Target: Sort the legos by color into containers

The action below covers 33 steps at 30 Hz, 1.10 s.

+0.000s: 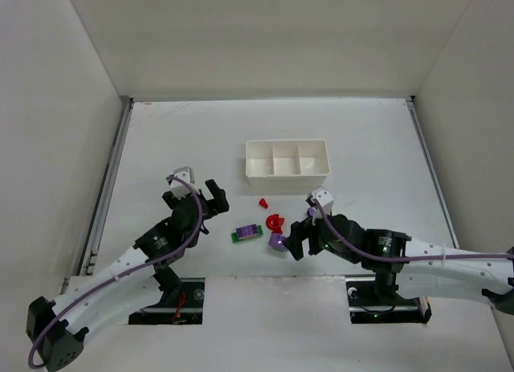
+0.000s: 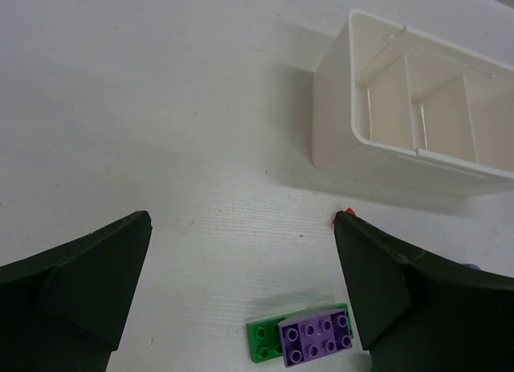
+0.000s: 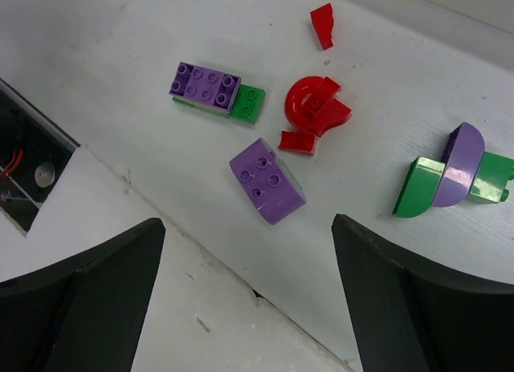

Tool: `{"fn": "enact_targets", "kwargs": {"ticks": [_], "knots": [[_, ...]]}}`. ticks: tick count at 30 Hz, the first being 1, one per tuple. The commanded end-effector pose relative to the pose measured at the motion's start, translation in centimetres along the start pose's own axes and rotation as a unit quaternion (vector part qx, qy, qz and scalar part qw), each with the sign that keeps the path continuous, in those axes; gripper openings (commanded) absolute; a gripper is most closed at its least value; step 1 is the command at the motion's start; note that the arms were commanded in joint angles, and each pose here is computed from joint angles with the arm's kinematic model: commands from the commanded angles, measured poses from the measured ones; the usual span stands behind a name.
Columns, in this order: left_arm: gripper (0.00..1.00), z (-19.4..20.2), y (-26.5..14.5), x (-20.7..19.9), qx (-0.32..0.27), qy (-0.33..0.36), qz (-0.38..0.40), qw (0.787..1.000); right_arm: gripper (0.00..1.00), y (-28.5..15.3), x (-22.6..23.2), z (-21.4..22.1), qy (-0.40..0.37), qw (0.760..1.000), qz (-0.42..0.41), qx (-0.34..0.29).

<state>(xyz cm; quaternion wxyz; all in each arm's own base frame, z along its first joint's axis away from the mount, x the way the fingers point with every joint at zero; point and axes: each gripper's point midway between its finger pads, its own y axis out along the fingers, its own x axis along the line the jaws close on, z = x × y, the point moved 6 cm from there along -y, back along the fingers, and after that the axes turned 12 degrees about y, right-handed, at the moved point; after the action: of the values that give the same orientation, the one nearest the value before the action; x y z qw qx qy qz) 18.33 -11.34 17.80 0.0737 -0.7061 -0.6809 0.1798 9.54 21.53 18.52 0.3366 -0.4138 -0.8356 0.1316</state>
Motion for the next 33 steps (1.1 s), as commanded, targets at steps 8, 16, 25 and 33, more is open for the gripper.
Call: {"fn": "enact_targets", "kwargs": {"ticks": [8, 16, 25, 33], "knots": [[1.00, -3.4, 0.0, -0.3, -0.064, -0.051, 0.002, 0.997, 0.40, 0.1, 0.8, 0.4, -0.010, 1.000, -0.009, 0.011], [0.27, -3.0, 0.1, -0.3, 0.006, -0.017, -0.023, 1.000, 0.53, 0.1, 0.6, 0.7, -0.026, 0.999, 0.014, 0.016], [0.55, -1.1, -0.3, -0.2, -0.017, -0.081, 0.028, 0.996, 0.89, 1.4, 0.4, 1.2, -0.085, 0.995, 0.032, 0.039], [0.64, -0.4, 0.7, -1.6, 0.005, -0.082, 0.078, 0.994, 0.86, 4.7, 1.7, 2.7, -0.136, 0.988, 0.005, 0.077]]}}
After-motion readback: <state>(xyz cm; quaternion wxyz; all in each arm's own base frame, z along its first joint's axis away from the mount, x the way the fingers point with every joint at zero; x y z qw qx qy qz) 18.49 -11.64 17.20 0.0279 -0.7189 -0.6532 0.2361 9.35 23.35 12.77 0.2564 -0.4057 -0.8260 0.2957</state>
